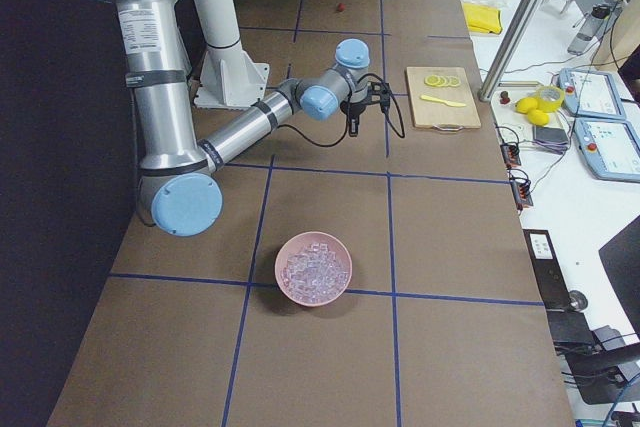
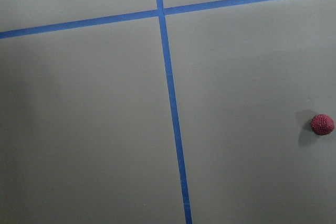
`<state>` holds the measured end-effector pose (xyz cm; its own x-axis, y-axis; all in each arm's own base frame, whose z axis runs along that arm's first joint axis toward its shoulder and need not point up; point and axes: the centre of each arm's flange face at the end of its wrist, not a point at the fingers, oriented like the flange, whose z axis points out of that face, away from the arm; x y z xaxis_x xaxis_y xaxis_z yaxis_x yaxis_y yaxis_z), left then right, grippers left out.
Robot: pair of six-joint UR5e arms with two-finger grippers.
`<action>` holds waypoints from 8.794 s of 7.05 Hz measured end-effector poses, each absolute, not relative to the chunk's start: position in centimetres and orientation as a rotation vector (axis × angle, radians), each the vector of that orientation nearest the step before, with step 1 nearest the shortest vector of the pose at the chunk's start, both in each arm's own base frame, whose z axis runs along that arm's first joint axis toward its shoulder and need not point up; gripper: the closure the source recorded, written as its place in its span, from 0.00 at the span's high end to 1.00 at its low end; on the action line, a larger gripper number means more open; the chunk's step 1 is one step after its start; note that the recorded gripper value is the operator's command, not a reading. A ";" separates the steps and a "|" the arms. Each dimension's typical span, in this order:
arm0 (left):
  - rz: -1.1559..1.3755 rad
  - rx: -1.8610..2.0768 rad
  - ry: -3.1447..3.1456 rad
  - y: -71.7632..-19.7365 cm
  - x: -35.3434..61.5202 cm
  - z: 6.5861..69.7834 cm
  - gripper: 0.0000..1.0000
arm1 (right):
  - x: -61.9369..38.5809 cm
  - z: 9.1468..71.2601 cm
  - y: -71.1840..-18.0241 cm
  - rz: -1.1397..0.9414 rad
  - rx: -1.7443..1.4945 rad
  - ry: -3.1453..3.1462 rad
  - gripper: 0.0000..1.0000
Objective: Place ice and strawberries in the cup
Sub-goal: 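Carry the ice cube with the right gripper over the blue cup, then open the right gripper to release the ice cube into the cup, then move the right gripper back toward the pink ice bowl, then grasp a third ice cube from the pink bowl with the right gripper, then carry the ice cube with the right gripper over the blue cup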
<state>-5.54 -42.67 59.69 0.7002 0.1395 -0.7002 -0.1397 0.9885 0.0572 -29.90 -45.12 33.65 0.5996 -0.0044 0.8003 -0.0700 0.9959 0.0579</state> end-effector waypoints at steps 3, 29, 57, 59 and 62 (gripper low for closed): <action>0.157 -0.002 0.780 -42.7 -5.5 59.7 1.00 | -43.1 19.6 -42.2 0.136 0.047 -0.857 0.02; 0.172 0.004 0.780 -42.8 -5.0 59.3 1.00 | -9.2 45.1 -45.4 -0.394 0.144 -0.771 0.99; 0.173 0.004 0.781 -42.8 -4.9 59.2 1.00 | -2.0 62.0 -38.9 -0.244 0.228 -0.763 0.01; 0.173 0.003 0.781 -42.8 -4.9 59.2 1.00 | -3.9 51.9 -43.1 -0.215 0.222 -0.782 0.00; 0.175 0.005 0.781 -42.8 -4.9 59.1 1.00 | -17.2 38.9 -47.6 -0.104 0.172 -0.863 0.00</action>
